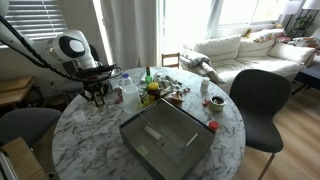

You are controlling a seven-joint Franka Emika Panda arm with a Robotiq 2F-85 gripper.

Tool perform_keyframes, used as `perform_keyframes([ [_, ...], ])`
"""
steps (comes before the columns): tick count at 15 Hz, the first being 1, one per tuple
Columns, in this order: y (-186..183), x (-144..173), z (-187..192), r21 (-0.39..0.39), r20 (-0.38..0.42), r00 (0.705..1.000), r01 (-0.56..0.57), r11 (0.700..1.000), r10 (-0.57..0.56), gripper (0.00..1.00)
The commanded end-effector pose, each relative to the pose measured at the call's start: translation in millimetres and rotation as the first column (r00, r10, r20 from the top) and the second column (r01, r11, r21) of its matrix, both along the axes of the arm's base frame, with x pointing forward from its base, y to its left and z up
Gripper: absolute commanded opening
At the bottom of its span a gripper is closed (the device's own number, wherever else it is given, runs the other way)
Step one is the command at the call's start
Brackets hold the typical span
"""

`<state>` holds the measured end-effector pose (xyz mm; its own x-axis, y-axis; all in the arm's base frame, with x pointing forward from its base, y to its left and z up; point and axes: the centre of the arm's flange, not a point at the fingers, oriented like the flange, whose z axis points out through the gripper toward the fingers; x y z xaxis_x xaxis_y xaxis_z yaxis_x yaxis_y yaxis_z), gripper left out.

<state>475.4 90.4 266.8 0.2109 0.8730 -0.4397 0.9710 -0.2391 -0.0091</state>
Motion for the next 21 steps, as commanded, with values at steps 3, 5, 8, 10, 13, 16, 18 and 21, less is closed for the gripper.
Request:
perform_keyframes([
  [3, 13.6, 8.5, -10.2, -0.211, -0.026, 1.0, -0.018, 0.977, 0.012, 0.07],
  [5, 17.1, 10.6, -15.4, -0.263, -0.032, 0.999, -0.029, 0.964, 0.021, 0.07],
  [8, 21.7, 12.9, -31.3, -0.288, -0.037, 0.999, -0.038, 0.957, 0.028, 0.07],
  [10, 21.3, 12.9, -41.6, -0.314, -0.028, 0.999, -0.032, 0.949, 0.025, 0.07],
  [13, 18.6, 14.4, -53.3, -0.379, -0.014, 1.0, -0.021, 0.925, 0.017, 0.07],
  [16, 19.0, 16.2, -63.9, -0.432, -0.022, 0.999, -0.03, 0.901, 0.023, 0.07],
  [18, 20.6, 17.4, -70.2, -0.453, -0.034, 0.999, -0.04, 0.891, 0.027, 0.07],
  [21, 23.3, 19.0, -78.0, -0.465, -0.045, 0.999, -0.048, 0.884, 0.03, 0.07],
])
